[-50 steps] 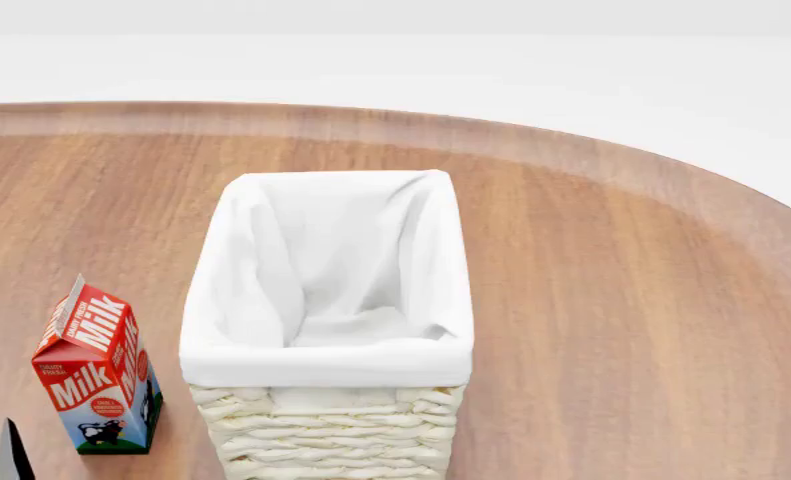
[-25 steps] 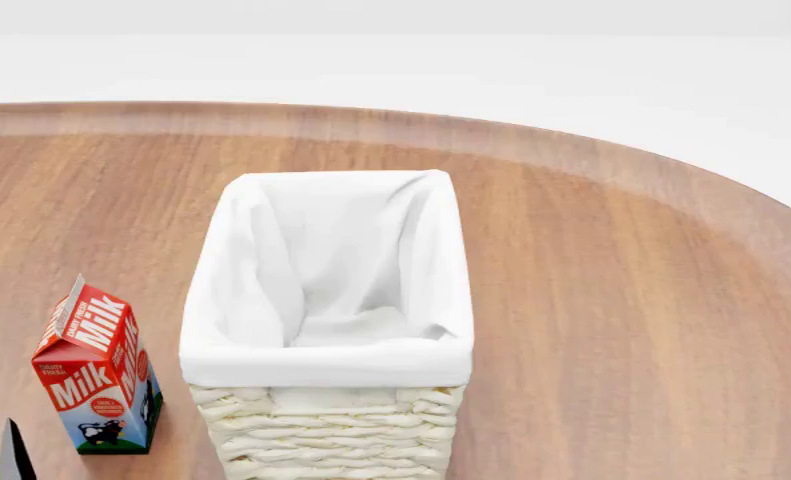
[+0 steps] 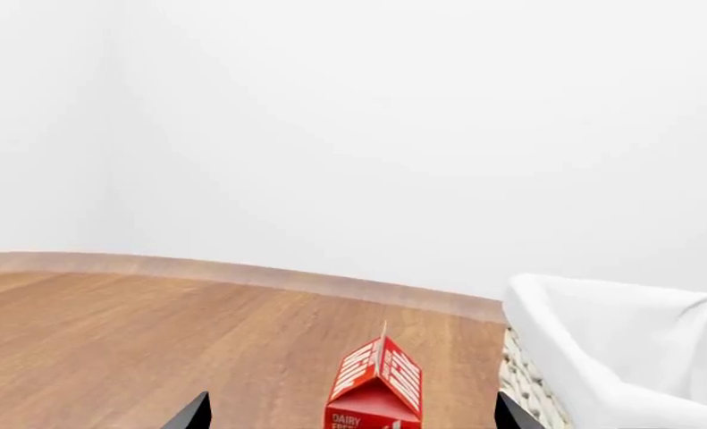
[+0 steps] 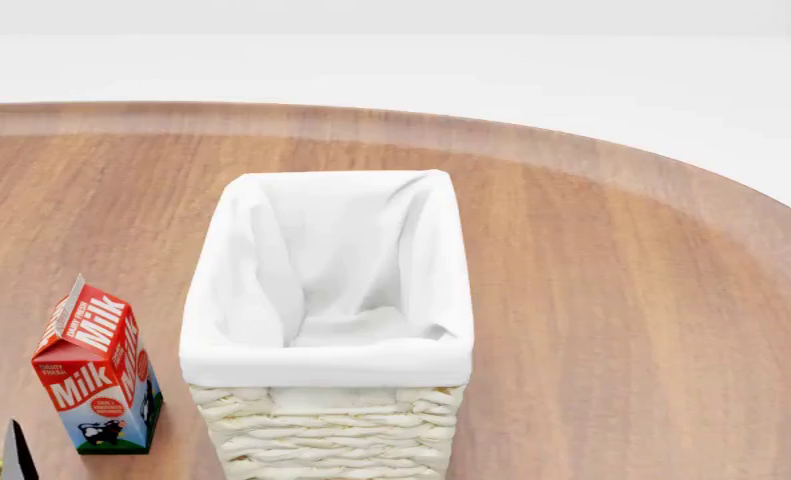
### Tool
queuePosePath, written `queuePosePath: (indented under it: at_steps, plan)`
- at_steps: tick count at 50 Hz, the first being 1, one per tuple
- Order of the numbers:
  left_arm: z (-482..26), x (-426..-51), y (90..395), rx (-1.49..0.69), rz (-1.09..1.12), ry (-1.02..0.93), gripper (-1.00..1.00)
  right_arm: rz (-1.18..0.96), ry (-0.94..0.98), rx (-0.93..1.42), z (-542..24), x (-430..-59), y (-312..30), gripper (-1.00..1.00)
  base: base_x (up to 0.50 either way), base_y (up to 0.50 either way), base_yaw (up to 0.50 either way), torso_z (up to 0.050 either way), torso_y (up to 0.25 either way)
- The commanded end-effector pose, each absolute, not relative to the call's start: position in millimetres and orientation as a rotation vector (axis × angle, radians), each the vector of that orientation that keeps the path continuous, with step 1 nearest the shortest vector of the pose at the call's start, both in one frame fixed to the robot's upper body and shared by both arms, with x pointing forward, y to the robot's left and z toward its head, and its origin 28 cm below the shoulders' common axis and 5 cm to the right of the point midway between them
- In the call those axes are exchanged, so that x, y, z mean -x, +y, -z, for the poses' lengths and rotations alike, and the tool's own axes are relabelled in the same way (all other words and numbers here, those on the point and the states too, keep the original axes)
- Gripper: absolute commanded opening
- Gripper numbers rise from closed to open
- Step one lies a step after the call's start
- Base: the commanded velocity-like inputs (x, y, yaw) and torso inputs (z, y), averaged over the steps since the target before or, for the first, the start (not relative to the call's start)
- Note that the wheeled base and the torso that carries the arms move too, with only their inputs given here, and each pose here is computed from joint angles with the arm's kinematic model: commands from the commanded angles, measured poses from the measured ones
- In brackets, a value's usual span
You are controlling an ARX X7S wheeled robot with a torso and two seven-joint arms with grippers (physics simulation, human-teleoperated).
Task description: Pick up the alphabet soup, and put it in the basket.
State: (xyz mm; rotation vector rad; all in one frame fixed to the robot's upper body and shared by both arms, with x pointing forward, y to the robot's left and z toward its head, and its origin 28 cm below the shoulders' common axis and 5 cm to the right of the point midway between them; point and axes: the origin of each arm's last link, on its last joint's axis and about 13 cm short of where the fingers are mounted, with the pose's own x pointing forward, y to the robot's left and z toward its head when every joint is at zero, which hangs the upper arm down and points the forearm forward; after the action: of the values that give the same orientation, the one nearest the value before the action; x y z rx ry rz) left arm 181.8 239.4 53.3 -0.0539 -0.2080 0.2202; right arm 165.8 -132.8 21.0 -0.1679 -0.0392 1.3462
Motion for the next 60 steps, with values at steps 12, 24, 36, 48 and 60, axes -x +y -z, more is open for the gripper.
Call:
queuePosePath:
  at_steps: [12, 24, 36, 48, 60]
  plan:
    - [-51.8, -183.0, 239.1, 0.053, -0.217, -0.207, 1.0, -1.362, -0.003, 0.21, -14.6, -162.1, -129.9, 1.0, 0.0, 0.0, 0.0, 0.0, 0.0]
    - [-54.7, -180.5, 237.2, 0.053, -0.218, -0.207, 1.0, -1.36, 0.014, 0.217, -12.5, -162.8, -129.7, 1.0, 0.0, 0.0, 0.0, 0.0, 0.0]
    - [-55.7, -179.7, 236.6, 0.052, -0.218, -0.207, 1.0, -1.336, 0.021, 0.226, -13.5, -166.0, -131.8, 1.0, 0.0, 0.0, 0.0, 0.0, 0.0]
    - [-54.9, -181.0, 237.3, 0.052, -0.218, -0.207, 1.0, -1.331, 0.025, 0.252, -10.6, -167.9, -129.9, 1.0, 0.0, 0.0, 0.0, 0.0, 0.0]
    - [-55.1, -180.4, 237.4, 0.052, -0.218, -0.209, 1.0, -1.328, 0.046, 0.271, -7.6, -169.3, -127.3, 1.0, 0.0, 0.0, 0.0, 0.0, 0.0]
